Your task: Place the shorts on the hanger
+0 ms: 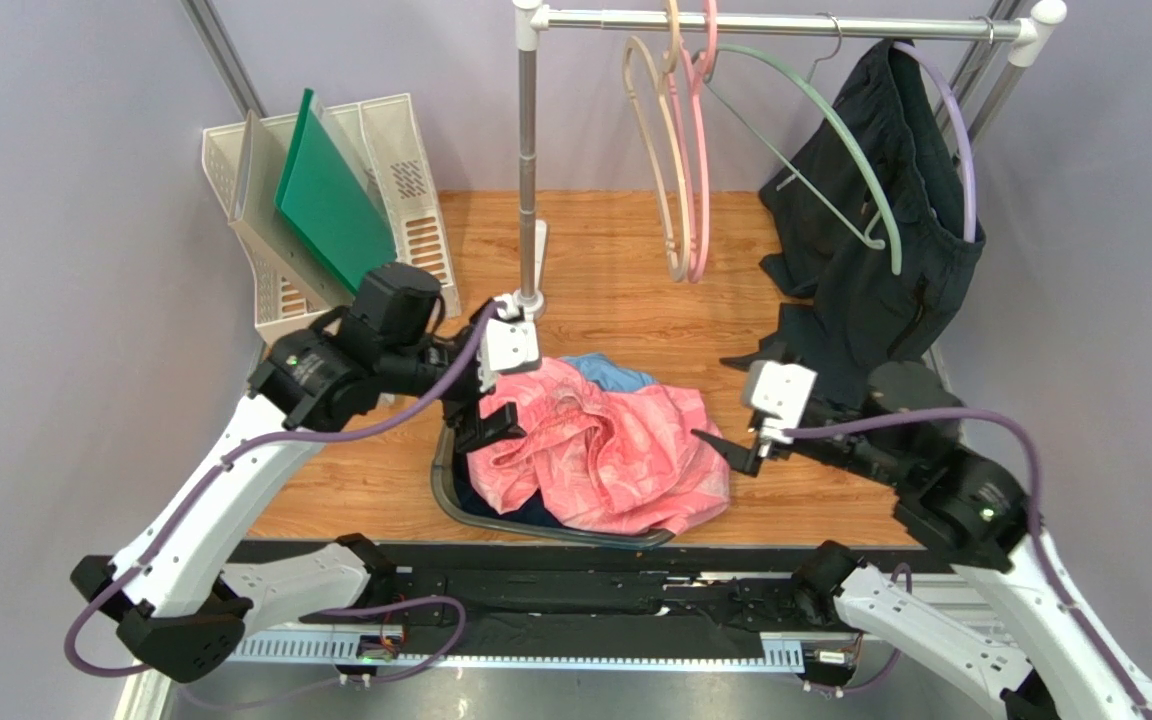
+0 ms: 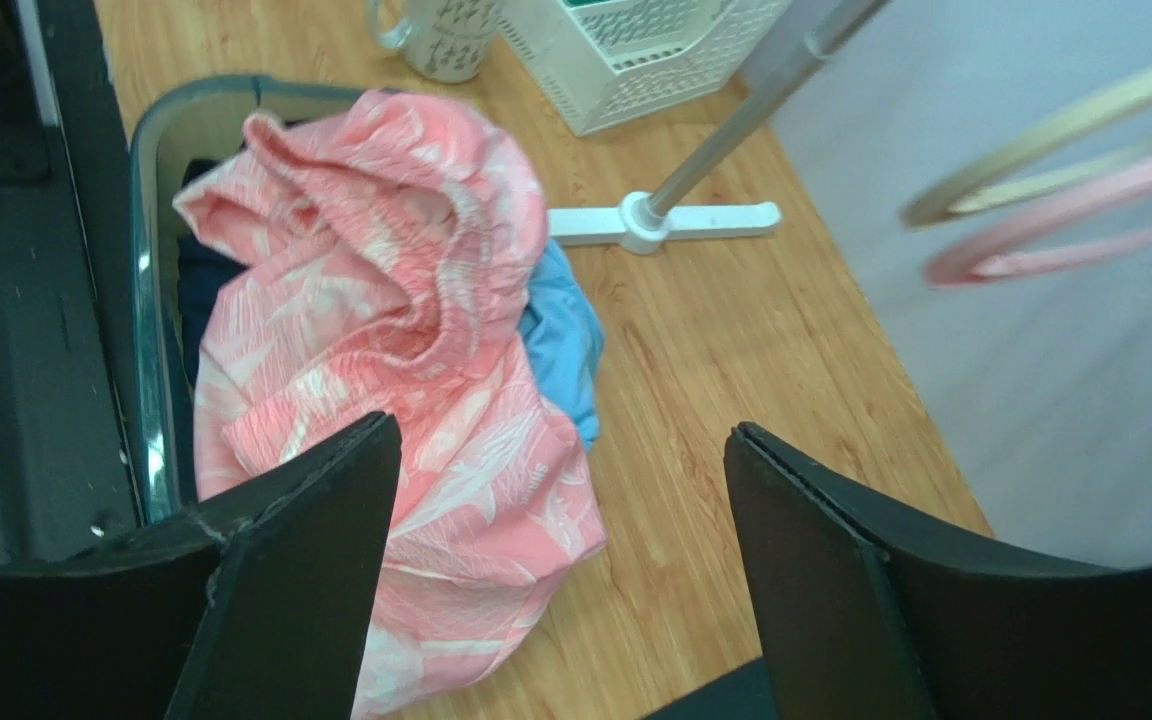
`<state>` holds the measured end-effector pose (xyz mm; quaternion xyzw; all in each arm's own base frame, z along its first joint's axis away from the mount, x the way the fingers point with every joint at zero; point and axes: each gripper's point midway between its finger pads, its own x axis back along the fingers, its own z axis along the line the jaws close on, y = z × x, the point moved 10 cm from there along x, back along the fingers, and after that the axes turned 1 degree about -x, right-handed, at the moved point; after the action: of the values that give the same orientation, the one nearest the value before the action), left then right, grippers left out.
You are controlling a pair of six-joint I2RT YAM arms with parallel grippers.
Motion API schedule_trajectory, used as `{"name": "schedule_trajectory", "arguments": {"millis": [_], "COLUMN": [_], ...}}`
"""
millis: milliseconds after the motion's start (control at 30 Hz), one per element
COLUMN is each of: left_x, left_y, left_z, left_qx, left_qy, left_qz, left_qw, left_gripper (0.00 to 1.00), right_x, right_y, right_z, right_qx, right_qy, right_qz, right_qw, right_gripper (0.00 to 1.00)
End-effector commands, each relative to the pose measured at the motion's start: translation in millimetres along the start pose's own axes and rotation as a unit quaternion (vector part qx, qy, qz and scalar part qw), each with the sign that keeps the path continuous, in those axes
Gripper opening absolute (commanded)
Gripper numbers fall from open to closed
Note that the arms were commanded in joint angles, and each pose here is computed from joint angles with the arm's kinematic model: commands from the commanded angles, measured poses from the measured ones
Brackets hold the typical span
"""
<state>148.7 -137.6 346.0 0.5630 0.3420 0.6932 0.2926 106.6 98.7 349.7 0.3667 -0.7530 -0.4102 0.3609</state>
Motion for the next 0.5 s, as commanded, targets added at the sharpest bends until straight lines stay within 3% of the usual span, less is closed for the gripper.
{"name": "schedule_trajectory", "arguments": {"millis": [0,267,333,367,433,467], "left_x": [23.3,42.0,40.5,40.7,39.8,40.2], "left_y": [21.2,40.9,41.9,43.0,43.2,43.0], "left_z": [2.2,24.1,26.1,26.1,24.8,24.1], "left_qx": [0.036,0.066,0.089,0.093,0.104,0.106], "left_qy": [0.002,0.053,0.04,0.035,0.023,0.023], "left_qz": [-0.043,-0.095,-0.106,-0.111,-0.121,-0.123], "left_qw": [0.998,0.992,0.99,0.989,0.987,0.986], "left_gripper": [0.98,0.99,0.99,0.99,0.99,0.99], "right_x": [35.6,42.9,51.5,41.4,39.8,45.3], "right_y": [30.0,92.2,115.4,110.7,118.4,122.5], "right_z": [-11.5,-65.8,-84.8,-108.9,-127.7,-151.2], "right_qx": [-0.085,-0.117,-0.119,-0.137,-0.158,-0.164], "right_qy": [-0.088,-0.208,-0.227,-0.254,-0.24,-0.27], "right_qz": [0.025,0.032,-0.001,0.022,0.012,0.012], "right_qw": [0.992,0.971,0.967,0.957,0.958,0.949], "right_gripper": [0.82,0.88,0.89,0.89,0.94,0.94]}}
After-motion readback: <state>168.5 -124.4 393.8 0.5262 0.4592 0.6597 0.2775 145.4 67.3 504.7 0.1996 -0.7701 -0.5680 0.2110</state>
